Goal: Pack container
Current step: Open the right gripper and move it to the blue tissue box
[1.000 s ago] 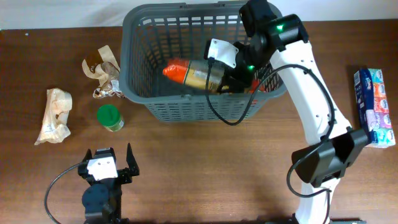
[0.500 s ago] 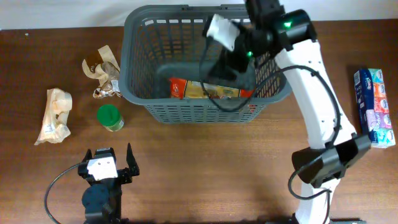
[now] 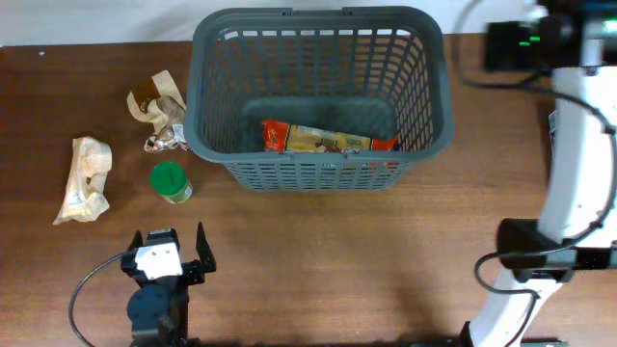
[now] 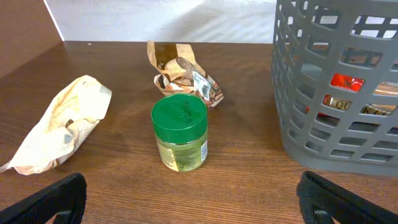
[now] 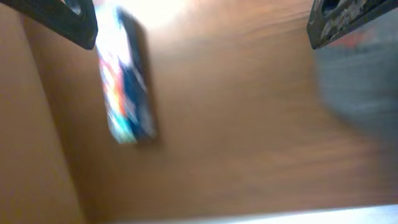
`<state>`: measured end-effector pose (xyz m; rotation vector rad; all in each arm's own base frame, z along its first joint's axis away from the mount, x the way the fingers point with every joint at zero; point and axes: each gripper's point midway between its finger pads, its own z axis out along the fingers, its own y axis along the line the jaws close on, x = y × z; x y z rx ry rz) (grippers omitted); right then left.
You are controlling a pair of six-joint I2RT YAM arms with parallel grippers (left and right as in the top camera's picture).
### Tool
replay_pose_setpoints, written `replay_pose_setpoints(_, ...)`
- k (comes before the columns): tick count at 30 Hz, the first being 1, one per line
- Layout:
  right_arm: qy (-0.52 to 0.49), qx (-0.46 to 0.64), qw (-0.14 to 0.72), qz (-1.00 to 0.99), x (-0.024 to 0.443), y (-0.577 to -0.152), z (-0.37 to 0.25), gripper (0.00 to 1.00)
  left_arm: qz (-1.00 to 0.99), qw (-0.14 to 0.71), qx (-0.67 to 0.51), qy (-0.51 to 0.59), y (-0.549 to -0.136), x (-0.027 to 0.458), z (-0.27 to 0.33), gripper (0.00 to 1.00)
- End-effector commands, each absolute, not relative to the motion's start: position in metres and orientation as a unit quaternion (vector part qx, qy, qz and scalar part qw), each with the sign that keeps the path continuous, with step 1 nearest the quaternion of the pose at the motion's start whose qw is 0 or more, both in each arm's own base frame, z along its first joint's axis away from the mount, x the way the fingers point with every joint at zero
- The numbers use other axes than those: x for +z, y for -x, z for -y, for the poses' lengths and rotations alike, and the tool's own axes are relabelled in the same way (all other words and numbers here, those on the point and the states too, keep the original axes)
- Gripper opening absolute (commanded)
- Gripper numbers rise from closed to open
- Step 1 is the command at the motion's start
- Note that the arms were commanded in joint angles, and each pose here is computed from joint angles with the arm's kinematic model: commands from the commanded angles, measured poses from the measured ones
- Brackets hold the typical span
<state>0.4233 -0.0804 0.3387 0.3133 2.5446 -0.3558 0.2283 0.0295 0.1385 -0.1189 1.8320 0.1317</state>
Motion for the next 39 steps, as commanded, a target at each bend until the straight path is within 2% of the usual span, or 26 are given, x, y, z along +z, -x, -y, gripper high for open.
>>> replay_pose_setpoints(1, -0.300, -0.163, 0.264, -0.902, 0.345, -0.387, 0.158, 0.99, -0.792, 0.606, 0.058, 0.041, -0.229, 0.137, -0.027, 0.99)
replay_pose_setpoints(6, -0.383, -0.175, 0.230, -0.877, 0.335, -0.347, 0.229, 0.99, -0.792, 0.606, 0.057, 0.041, -0.229, 0.137, -0.027, 0.99)
replay_pose_setpoints(11, -0.387, -0.195, 0.175, -0.884, 0.312, -0.319, 0.271, 0.99, -0.792, 0.606, 0.058, 0.041, -0.229, 0.137, -0.027, 0.99)
replay_pose_setpoints(16, -0.363, -0.197, 0.121, -0.903, 0.271, -0.317, 0.295, 0.99, -0.792, 0.606, 0.058, 0.041, -0.229, 0.137, -0.027, 0.99)
replay_pose_setpoints(19, -0.322, -0.177, 0.104, -0.924, 0.237, -0.331, 0.296, 0.99, -0.792, 0.606, 0.058, 0.041, -0.229, 0.137, -0.027, 0.99)
replay_pose_setpoints(23, -0.241, -0.092, 0.108, -0.960, 0.181, -0.359, 0.277, 0.99, -0.792, 0.606, 0.058, 0.041, -0.229, 0.137, -0.027, 0.99)
replay_pose_setpoints(27, -0.195, -0.084, 0.084, -0.974, 0.133, -0.359, 0.275, 0.99, -0.792, 0.606, 0.058, 0.041, -0.229, 0.137, -0.027, 0.99)
replay_pose_setpoints(39, -0.189, -0.084, 0.079, -0.975, 0.046, -0.352, 0.271, 0.99, -0.792, 0.606, 0.058, 0.041, -0.229, 0.137, -0.027, 0.99)
